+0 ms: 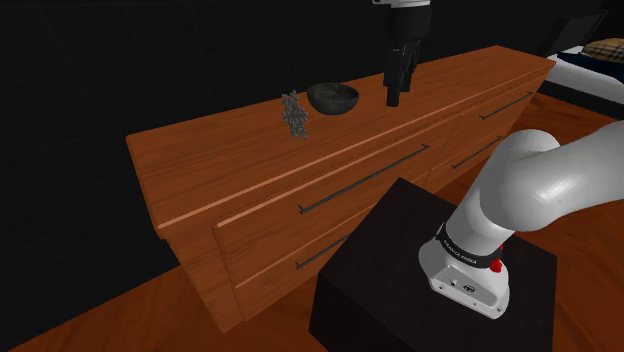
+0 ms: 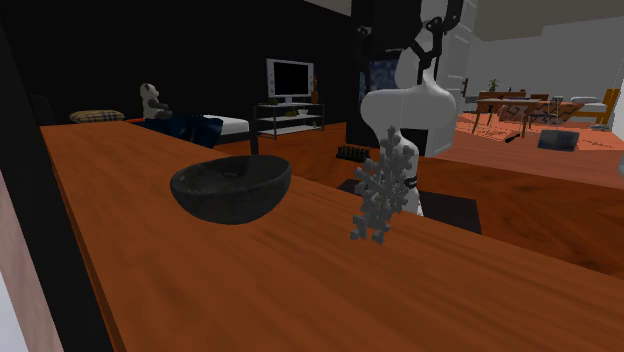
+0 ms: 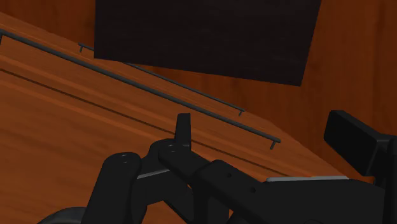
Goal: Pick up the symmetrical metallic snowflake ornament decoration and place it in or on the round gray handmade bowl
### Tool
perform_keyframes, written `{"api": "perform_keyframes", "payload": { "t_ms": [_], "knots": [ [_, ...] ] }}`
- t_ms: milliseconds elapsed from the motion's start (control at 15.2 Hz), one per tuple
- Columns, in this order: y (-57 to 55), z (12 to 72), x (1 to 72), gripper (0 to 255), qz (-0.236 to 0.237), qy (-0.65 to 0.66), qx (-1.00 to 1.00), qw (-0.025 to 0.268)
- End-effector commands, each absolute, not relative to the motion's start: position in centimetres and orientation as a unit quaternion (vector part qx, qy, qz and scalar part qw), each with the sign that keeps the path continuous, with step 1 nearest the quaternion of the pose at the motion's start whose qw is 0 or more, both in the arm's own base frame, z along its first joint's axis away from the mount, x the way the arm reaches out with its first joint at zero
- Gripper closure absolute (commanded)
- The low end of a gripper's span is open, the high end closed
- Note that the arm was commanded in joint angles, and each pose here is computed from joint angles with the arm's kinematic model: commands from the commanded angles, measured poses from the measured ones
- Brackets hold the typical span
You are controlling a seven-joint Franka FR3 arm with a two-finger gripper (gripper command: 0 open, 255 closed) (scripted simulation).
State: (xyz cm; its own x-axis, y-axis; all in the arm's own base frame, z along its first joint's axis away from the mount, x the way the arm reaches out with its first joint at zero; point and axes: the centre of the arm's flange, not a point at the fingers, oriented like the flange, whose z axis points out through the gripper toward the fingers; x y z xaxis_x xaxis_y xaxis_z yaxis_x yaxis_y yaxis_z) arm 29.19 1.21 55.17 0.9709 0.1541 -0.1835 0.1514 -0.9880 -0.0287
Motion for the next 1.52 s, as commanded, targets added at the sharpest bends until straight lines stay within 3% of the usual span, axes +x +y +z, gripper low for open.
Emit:
{"api": "perform_keyframes", "payload": {
  "t_ms": [0,1452],
  "knots": [
    [1.2,55.2,29.2,0,0.093,-0.077,-0.993,0.007],
    [5.7,51.1,54.5,0,0.060,0.139,-0.988,0.006]
  ]
}}
